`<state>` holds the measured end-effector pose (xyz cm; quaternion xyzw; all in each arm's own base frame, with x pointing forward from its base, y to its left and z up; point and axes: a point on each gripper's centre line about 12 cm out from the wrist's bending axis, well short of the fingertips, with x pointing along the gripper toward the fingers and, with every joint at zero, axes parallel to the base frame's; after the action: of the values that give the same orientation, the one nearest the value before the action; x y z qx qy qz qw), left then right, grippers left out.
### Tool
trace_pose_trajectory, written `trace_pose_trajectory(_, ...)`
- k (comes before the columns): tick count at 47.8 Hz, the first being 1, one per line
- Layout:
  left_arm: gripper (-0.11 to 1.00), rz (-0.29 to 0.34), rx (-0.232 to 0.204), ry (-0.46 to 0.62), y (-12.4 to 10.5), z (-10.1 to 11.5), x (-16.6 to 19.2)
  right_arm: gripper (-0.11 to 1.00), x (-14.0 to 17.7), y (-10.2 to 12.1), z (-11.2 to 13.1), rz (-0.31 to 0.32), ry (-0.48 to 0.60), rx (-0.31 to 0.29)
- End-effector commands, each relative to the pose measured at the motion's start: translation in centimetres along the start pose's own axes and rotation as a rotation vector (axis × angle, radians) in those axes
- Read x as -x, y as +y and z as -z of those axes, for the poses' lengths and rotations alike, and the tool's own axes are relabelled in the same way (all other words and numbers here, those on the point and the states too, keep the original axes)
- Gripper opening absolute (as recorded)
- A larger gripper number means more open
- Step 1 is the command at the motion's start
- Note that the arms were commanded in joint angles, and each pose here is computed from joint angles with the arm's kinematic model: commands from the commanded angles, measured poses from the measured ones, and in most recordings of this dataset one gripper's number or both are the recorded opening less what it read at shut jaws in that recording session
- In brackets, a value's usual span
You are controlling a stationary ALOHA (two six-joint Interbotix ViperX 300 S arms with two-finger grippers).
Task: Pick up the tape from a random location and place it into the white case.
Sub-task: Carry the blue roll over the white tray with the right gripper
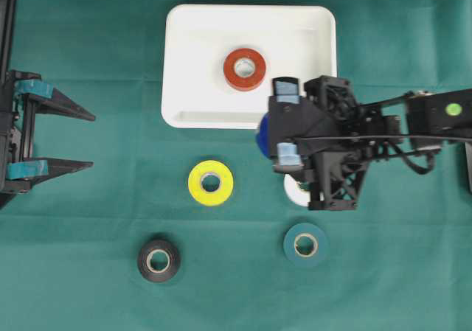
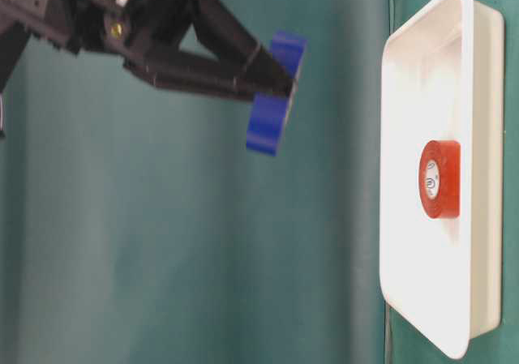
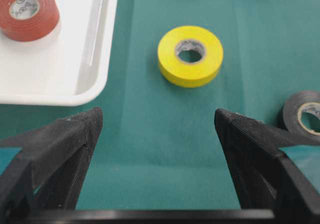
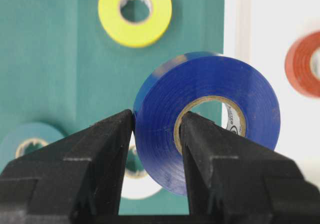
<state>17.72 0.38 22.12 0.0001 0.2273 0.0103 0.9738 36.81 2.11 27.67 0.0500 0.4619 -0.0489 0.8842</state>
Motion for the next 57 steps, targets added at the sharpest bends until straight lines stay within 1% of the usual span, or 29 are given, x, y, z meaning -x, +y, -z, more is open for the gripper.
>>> trace_pose_trajectory(1, 0.97, -0.001, 0.002, -0.012, 0.0, -0.5, 0.0, 0.34, 1.8, 0.0, -0.3, -0.012, -0.053, 0.001)
trace_pose_trajectory(7, 0.97, 0.000, 0.001, -0.014, 0.0, -0.5, 0.0, 0.34, 2.0, -0.1, 0.1, -0.012, -0.051, 0.001)
trace_pose_trajectory(21, 0.97, 0.000, 0.000, -0.012, 0.0, -0.5, 0.0, 0.34, 1.9, -0.1, 0.1, -0.012, -0.056, 0.002)
trace_pose_trajectory(27, 0.97, 0.000, 0.000, -0.014, 0.0, -0.5, 0.0, 0.34, 1.8, -0.6, -0.2, -0.004, -0.064, -0.009)
trace_pose_trajectory(36, 0.97, -0.001, 0.001, -0.014, 0.0, -0.5, 0.0, 0.34, 1.8, -2.5, -0.6, 0.028, -0.079, -0.043)
trace_pose_trajectory(57, 0.97, 0.000, -0.005, -0.015, 0.0, -0.5, 0.0, 0.34, 1.3, -8.4, -1.1, 0.137, -0.081, -0.153)
